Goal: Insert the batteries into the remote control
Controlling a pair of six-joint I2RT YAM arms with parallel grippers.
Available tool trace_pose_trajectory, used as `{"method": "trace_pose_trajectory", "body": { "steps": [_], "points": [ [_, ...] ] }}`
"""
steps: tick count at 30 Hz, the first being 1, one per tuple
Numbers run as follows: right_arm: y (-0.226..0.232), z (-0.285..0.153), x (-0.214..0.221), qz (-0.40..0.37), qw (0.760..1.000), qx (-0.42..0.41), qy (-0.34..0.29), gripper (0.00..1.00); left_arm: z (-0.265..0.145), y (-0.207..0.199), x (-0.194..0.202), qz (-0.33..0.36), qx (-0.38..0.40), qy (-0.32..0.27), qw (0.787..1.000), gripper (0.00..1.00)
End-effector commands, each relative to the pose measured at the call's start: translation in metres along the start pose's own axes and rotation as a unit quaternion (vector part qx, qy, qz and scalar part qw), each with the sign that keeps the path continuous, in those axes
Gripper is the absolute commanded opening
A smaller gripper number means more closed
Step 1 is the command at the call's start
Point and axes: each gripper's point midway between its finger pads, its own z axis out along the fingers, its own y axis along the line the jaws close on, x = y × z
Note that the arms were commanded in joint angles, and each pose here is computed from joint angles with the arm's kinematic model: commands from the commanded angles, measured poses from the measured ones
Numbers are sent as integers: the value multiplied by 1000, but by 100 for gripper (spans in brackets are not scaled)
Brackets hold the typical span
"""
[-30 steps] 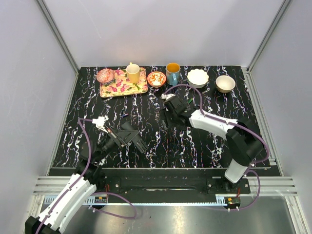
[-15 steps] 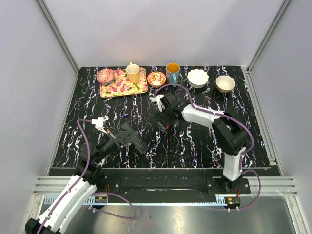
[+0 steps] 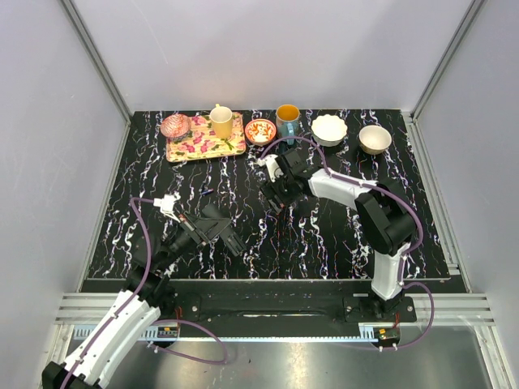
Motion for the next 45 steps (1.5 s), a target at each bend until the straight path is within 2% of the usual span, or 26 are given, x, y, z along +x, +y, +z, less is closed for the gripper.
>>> {"method": "trace_pose_trajectory", "body": {
  "steps": [1, 20, 30, 45],
  "points": [
    [11, 5, -2, -12, 999, -33, -3, 81, 0, -26, -13, 22, 38, -15, 999, 0],
    [0, 20, 24, 11, 1000, 7, 28, 69, 0, -20, -8, 13, 40, -14, 999, 0],
    [6, 18, 35, -10, 998, 43, 43, 62, -1, -20, -8, 10, 42, -15, 999, 0],
    [11, 19, 35, 33, 997, 64, 36, 48, -2, -21, -6, 6, 47, -13, 999, 0]
  ]
}}
